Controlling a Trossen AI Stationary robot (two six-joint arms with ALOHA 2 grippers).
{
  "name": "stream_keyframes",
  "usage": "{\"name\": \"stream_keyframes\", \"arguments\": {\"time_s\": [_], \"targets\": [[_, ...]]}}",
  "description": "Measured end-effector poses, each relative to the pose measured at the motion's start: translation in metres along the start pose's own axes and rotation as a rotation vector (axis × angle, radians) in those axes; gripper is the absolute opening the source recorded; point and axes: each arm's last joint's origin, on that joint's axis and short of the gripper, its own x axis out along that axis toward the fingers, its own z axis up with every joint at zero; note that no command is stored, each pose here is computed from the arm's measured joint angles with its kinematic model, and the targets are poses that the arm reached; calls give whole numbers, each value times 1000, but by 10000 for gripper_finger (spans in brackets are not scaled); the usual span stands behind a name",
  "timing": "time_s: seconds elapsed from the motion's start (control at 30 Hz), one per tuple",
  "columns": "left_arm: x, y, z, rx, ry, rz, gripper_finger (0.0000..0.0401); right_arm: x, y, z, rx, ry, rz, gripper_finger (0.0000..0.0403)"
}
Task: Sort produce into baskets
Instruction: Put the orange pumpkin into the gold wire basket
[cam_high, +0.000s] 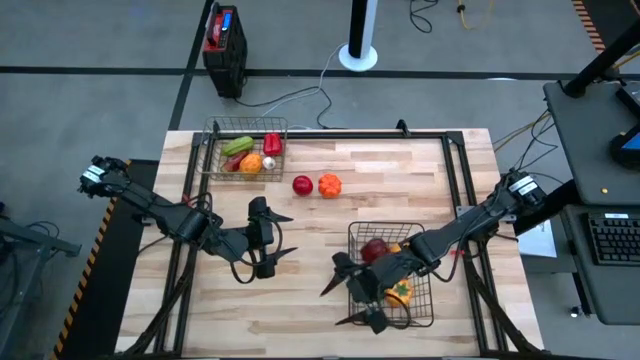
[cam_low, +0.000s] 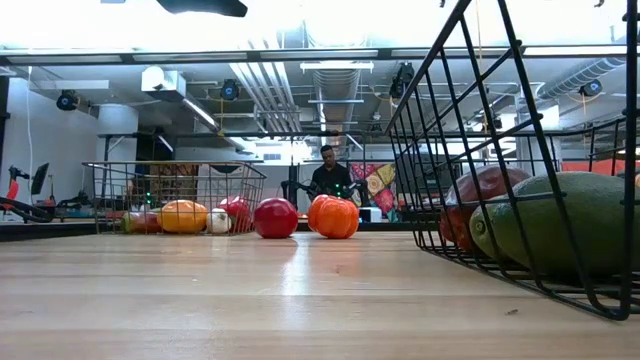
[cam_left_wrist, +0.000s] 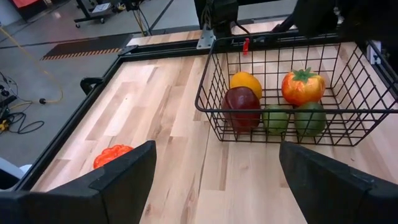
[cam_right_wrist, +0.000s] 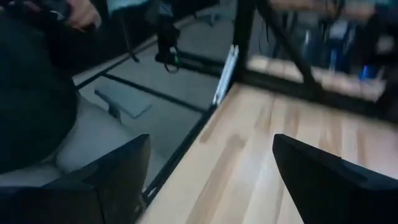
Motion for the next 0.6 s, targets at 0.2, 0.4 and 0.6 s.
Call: {"name": "stream_keyframes", "arguments": {"time_s": [0.2, 0.4, 0.6], "targets": [[0, 0, 1, -9, -8, -2, 320, 1, -8, -7, -184, -137, -29, 327], [0, -3, 2, 38, -13, -99, 320, -4, -23, -18, -267, -212, -195, 326], [-1, -16, 3, 244, -111, -445, 320, -17, -32, -22, -265, -146, -549, 326]]}}
